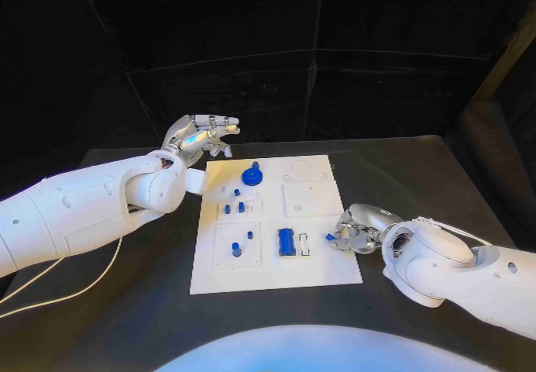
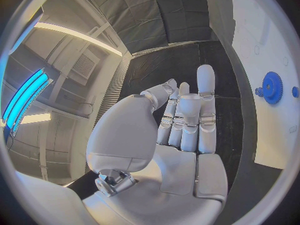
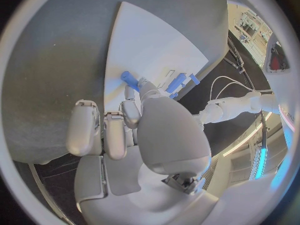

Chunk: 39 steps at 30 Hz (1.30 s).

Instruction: Assemble the parts on the task board

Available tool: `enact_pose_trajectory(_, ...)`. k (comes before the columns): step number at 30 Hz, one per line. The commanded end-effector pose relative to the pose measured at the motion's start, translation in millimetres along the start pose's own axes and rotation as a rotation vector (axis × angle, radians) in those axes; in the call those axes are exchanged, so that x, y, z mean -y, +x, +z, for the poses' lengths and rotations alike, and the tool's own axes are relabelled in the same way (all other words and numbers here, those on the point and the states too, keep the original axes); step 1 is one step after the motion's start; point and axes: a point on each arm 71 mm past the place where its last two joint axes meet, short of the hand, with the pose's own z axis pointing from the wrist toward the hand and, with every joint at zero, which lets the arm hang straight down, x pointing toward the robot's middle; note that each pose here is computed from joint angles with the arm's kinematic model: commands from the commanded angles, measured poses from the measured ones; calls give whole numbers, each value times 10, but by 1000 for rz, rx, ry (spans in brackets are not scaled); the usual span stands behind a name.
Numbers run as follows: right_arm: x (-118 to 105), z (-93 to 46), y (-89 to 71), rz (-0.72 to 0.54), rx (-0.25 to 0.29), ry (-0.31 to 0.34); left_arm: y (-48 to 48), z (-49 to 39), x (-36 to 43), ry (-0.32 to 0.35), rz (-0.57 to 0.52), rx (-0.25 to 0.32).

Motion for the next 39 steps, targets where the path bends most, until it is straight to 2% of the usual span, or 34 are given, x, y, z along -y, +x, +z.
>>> enact_pose_trajectory(1, -49, -19, -35, 180, 40, -26, 16, 5, 8, 5, -7, -14)
enact_pose_trajectory(7, -124, -32, -27, 266, 43, -43, 21, 7, 7, 4, -8, -16)
enact_pose_trajectory(16, -210, 35, 62, 317, -32, -29, 31, 8, 6, 4, -9, -18)
enact_pose_trajectory(20, -214, 73, 109, 308, -78, -6, 33, 7, 8, 5, -8, -17)
enact_pose_trajectory(25, -227, 110, 148, 294, -109, 16, 34, 5, 10, 6, -8, -17)
enact_pose_trajectory(39, -304, 181, 162, 272, -81, 15, 36, 6, 6, 2, -10, -20)
